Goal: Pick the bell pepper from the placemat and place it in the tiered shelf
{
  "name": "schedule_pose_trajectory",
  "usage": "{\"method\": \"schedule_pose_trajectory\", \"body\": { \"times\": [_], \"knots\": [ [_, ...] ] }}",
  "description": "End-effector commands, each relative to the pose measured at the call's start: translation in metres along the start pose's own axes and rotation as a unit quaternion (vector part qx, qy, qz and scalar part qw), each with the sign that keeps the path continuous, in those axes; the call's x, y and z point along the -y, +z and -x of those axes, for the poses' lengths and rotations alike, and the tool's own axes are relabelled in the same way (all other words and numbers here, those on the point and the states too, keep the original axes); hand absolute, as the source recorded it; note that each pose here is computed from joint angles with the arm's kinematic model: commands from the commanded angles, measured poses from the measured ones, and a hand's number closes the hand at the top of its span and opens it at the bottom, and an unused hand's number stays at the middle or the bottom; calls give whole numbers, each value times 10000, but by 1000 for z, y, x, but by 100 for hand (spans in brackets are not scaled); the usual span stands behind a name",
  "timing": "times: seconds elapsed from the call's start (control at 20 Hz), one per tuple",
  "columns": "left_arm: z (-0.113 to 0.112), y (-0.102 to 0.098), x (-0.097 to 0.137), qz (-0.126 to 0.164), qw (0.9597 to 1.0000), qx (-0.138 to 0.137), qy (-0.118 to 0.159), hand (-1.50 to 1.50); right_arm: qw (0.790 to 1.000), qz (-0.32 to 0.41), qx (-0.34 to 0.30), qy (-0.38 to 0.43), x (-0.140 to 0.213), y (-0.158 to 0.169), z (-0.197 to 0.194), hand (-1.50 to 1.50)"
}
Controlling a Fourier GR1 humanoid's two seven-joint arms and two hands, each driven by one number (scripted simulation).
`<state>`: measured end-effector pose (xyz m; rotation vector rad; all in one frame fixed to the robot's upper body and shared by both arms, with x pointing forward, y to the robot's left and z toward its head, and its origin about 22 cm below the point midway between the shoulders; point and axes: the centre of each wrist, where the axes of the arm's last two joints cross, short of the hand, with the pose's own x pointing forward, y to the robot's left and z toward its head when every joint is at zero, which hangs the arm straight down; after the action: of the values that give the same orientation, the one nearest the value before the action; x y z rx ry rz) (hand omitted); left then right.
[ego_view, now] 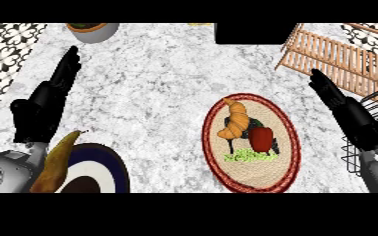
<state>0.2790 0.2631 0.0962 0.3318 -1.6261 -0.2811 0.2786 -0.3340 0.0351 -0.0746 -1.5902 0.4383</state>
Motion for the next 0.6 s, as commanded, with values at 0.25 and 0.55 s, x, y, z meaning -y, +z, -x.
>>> {"method": "schedule_pose_trajectory", "body": {
  "times": [0.25,0.55],
  "knots": [
    [32,9,34,205,9982,-138,554,0,9641,2545,-349,-677,-3,1,-6,-150],
    [34,19,41,351,9964,-301,708,0,8793,4489,-1350,842,18,57,57,150]
  ]
}}
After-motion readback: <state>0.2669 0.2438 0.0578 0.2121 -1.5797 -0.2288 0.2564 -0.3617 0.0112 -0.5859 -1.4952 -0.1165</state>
